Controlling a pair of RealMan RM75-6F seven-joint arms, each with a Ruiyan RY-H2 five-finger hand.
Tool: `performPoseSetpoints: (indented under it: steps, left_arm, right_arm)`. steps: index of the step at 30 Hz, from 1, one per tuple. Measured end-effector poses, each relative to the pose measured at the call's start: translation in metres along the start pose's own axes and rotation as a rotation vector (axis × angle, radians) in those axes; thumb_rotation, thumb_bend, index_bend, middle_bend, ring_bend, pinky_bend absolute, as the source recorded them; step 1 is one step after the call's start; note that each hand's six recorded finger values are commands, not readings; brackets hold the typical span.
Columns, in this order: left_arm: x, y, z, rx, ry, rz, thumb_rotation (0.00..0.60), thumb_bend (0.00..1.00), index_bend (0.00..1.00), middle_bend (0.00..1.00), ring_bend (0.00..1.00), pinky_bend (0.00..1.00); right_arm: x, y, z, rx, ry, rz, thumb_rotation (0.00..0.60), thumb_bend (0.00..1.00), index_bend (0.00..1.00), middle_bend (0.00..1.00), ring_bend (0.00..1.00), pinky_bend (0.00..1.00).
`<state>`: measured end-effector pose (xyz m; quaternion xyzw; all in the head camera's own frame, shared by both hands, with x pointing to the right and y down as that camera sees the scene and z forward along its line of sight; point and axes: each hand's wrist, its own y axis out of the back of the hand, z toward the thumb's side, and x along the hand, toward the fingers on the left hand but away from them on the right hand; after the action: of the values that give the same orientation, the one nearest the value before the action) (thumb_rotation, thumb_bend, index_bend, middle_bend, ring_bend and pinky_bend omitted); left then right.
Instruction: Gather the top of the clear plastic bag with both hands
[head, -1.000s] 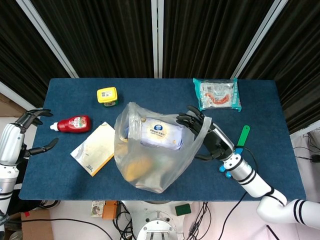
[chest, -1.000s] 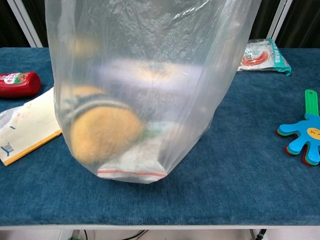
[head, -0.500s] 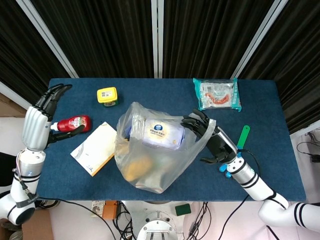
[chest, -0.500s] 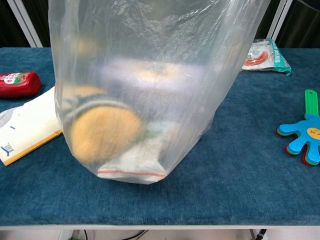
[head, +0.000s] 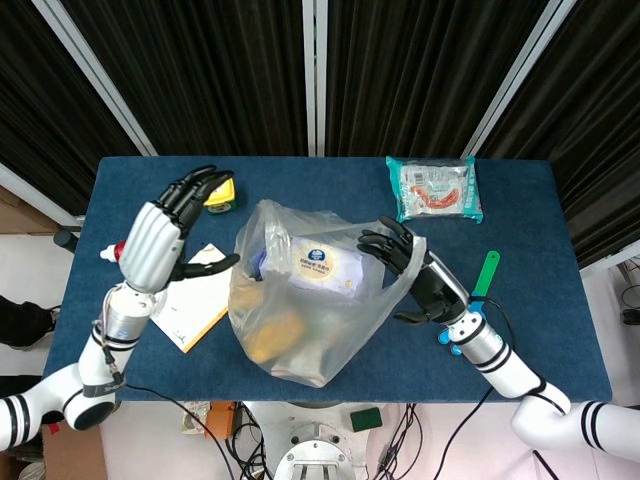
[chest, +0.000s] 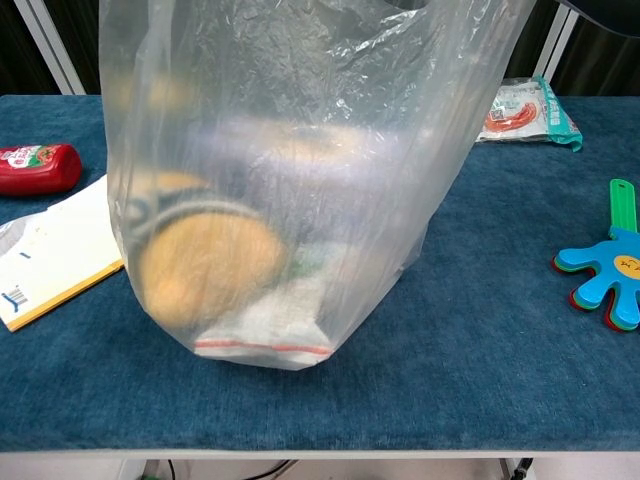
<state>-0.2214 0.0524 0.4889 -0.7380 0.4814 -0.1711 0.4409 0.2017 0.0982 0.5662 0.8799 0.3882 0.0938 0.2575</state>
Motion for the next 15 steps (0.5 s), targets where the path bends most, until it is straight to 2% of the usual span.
performPoseSetpoints:
  steps: [10, 15]
  left_arm:
    - [0.029, -0.008, 0.028, 0.002, -0.062, 0.055, 0.600, 0.01, 0.06, 0.14, 0.11, 0.25]
    - [0.031, -0.017, 0.033, 0.058, -0.078, 0.056, 0.600, 0.00, 0.06, 0.14, 0.11, 0.25]
  right_arm:
    - [-0.004, 0.001, 0.002, 0.002, 0.000, 0.004, 0.600, 0.03, 0.00, 0.15, 0.02, 0.09]
    - [-0.004, 0.002, 0.002, -0.001, 0.001, 0.004, 0.600, 0.03, 0.00, 0.15, 0.02, 0.09]
